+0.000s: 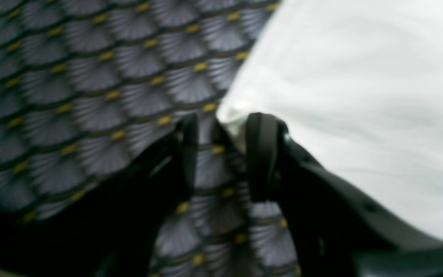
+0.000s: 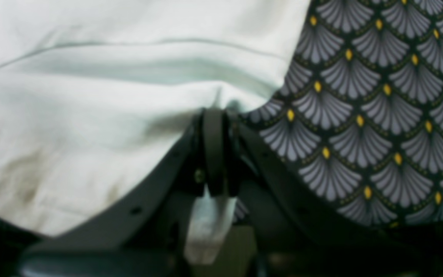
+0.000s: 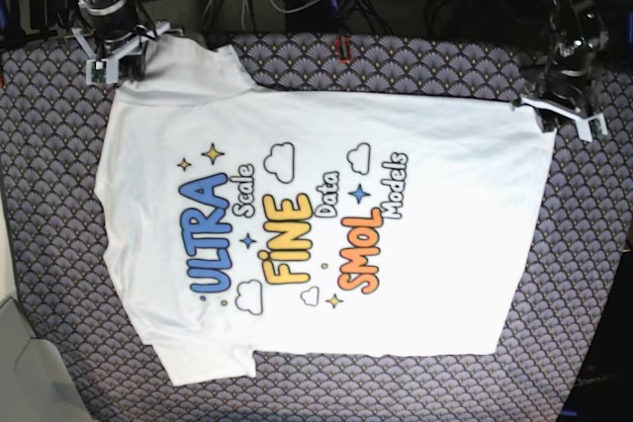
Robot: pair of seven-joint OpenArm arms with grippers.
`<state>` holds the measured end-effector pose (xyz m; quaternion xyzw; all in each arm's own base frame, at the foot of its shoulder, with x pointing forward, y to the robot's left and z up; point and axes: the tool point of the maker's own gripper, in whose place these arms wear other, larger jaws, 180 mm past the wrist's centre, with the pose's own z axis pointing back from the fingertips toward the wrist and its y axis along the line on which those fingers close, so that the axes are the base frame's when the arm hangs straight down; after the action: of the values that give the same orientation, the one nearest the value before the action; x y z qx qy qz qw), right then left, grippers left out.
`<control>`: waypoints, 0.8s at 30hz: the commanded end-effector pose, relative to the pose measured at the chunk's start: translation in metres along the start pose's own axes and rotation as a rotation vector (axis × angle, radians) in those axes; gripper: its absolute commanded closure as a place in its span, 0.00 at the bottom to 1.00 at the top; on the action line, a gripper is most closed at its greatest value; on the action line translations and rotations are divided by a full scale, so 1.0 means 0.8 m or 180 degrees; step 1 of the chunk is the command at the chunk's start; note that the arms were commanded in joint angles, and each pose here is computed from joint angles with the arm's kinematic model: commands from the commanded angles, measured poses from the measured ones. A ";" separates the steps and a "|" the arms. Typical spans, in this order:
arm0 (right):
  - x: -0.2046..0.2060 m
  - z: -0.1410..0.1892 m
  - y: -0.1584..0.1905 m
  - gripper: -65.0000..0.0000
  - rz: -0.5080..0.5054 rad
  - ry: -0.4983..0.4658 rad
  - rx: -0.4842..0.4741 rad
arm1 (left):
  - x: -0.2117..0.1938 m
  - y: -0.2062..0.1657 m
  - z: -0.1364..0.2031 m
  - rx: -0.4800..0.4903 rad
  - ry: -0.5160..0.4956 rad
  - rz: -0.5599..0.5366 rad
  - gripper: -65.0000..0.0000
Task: Fold the T-shirt properly
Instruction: 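Grasp the shirt's shoulder edges with the left and right grippers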
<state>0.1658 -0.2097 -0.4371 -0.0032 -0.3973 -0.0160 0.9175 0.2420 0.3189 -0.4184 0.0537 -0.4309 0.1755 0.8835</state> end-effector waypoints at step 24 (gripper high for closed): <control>-0.029 0.004 0.009 1.00 0.0028 0.0325 0.0084 | -0.002 -0.002 -0.016 -0.0016 0.0017 0.0049 0.69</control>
<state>0.1660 -0.2085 -0.4371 -0.0039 -0.3982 -0.0136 0.9172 0.2516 0.3154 -0.4299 0.0439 -0.4322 0.1830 0.8819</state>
